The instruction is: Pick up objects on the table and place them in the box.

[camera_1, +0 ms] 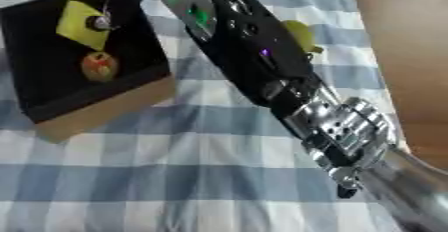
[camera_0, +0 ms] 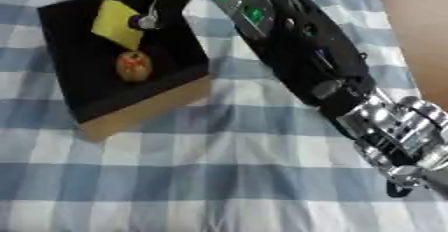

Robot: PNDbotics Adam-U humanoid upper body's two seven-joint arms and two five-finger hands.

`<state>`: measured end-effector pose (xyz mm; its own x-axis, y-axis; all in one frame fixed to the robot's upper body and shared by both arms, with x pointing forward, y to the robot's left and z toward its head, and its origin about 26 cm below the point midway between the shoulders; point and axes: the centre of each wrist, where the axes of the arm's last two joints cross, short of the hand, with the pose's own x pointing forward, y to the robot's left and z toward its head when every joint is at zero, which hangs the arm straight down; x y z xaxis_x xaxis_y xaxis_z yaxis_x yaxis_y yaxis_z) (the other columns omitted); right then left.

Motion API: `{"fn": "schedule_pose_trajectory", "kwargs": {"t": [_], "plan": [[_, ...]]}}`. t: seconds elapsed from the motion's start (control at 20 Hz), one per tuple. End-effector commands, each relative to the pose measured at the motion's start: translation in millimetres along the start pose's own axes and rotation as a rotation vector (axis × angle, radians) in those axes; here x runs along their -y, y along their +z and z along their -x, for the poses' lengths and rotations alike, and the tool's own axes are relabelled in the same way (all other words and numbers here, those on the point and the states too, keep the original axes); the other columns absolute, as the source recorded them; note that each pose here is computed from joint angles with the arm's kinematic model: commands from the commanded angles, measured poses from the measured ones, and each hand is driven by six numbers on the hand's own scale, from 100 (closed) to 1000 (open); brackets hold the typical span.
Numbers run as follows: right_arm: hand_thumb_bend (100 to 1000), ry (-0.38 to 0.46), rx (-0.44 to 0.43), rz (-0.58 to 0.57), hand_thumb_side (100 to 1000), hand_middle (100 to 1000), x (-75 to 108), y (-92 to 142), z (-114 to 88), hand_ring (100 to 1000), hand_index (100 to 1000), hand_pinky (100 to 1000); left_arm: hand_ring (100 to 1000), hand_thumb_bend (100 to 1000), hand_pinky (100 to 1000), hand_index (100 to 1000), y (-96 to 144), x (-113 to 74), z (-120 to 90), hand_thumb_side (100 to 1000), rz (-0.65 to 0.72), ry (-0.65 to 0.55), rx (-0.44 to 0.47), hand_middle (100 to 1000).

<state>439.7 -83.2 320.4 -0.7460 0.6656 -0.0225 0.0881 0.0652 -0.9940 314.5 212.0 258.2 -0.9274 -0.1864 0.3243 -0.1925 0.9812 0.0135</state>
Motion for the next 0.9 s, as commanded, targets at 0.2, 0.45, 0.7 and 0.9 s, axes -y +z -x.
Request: {"fn": "schedule_pose_trajectory", "kwargs": {"t": [0.2,0.45,0.7,0.9], "plan": [[359,-0.013,0.004,0.044,131,796,15.6,5.0,-2.0,899,946,907,836,475,765,814,-5.3,-1.8,-5.2,670,0.002,0.000,0.025,743],[149,-0.016,-0.006,0.133,100,748,40.5,29.7,1.0,876,891,884,836,474,764,814,-2.6,-5.6,-3.7,671,0.002,-0.021,0.013,744],[290,0.048,-0.071,0.115,100,771,61.3,79.4,17.1,892,909,890,837,473,764,814,1.2,-12.9,-1.2,672,-0.001,-0.060,0.000,744],[295,0.072,-0.151,0.084,100,784,64.4,127.2,32.4,902,918,893,838,471,764,814,3.9,-19.2,0.6,674,-0.013,-0.093,-0.010,745]]}}
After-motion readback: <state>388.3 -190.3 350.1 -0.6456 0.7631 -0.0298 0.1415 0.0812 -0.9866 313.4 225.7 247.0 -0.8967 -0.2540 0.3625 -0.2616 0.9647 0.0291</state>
